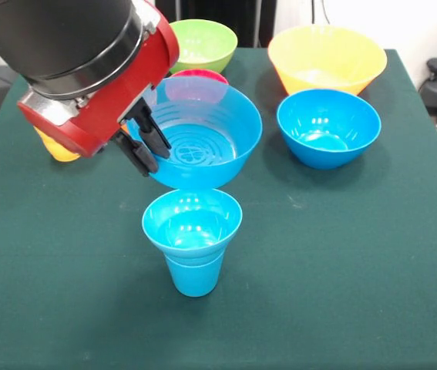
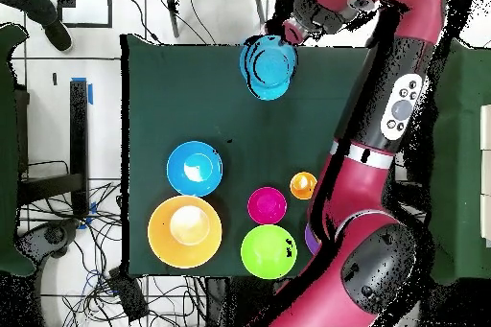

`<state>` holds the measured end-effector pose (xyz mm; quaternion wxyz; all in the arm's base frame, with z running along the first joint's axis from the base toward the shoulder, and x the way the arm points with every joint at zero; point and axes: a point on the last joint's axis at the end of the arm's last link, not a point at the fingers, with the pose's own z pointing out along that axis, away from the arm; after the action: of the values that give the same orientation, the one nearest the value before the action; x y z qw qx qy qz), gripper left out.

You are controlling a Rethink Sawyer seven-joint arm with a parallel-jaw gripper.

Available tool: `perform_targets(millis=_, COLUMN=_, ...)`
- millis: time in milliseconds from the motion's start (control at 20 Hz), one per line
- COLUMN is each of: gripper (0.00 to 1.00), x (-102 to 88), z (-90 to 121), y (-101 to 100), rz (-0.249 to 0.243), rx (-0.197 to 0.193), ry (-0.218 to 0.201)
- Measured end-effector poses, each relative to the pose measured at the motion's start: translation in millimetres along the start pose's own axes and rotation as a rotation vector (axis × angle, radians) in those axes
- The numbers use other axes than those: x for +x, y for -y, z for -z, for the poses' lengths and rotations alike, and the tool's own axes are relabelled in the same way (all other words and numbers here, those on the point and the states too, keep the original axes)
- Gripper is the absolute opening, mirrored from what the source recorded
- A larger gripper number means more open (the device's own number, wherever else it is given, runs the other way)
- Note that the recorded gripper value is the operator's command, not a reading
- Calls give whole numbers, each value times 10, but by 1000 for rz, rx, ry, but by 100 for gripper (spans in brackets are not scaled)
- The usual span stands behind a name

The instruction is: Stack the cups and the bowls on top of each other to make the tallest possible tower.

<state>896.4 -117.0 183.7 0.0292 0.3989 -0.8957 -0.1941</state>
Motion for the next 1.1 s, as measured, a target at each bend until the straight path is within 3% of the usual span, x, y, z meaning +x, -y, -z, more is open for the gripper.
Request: perform_targets(millis=1100, gripper=0, x=75, z=-47, y=180, rz=-71, rx=-35, ry=59)
